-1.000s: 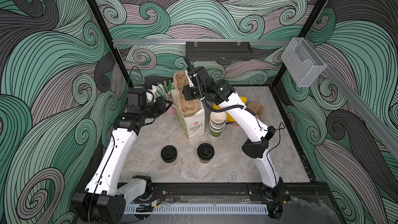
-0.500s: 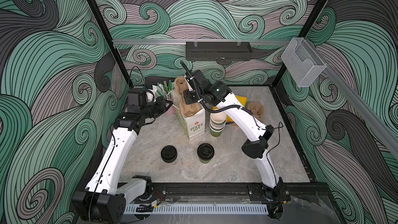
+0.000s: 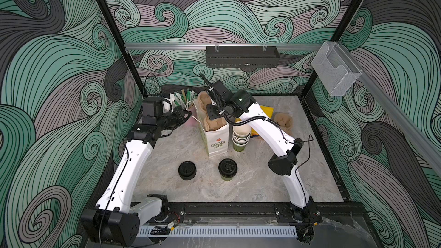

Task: Pack a coffee takeout order
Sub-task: Place the cup tray in the takeout bag.

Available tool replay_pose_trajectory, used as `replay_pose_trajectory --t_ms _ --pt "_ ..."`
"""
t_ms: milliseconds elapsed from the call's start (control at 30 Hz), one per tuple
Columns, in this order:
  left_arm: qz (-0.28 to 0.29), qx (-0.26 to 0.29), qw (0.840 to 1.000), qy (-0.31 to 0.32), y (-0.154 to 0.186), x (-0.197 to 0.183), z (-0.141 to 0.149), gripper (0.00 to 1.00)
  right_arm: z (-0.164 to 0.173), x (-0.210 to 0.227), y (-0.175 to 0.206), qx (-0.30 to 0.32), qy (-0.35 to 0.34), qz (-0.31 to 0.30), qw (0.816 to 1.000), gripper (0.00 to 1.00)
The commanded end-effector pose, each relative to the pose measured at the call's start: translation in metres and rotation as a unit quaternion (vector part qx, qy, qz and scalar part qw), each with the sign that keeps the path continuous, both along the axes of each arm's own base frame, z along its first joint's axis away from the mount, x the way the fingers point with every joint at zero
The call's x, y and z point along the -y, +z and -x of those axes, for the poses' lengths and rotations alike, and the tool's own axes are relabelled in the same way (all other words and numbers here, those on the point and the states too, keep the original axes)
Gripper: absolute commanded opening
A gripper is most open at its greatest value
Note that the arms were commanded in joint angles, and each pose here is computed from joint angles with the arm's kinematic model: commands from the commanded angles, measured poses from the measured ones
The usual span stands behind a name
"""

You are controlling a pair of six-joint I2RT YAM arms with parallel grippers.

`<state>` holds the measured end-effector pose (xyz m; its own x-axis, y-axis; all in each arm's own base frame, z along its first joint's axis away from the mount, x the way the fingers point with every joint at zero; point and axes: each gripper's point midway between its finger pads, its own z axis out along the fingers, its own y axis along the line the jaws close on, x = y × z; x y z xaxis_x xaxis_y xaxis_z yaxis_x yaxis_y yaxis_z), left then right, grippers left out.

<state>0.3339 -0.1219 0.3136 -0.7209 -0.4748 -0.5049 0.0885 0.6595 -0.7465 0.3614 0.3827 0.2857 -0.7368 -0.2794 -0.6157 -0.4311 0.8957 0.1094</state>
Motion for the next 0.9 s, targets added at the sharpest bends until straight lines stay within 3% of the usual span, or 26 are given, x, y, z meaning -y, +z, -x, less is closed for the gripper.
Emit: replay_pose_trajectory --t_ms 0,567,867 --pt "0.004 0.016 1.0 -0.009 0.008 0.003 -0.004 0.0 0.009 0.009 -0.004 -0.021 -0.018 0.009 1.0 0.22" --pt "0.001 0.017 1.0 -0.017 0.007 0.011 -0.008 0.0 0.013 0.009 -0.046 -0.089 -0.05 0.026 0.994 0.24" --pt "-0.004 0.019 1.0 -0.02 0.009 0.012 -0.006 0.0 0.008 0.011 -0.056 -0.101 -0.066 0.029 0.992 0.37"
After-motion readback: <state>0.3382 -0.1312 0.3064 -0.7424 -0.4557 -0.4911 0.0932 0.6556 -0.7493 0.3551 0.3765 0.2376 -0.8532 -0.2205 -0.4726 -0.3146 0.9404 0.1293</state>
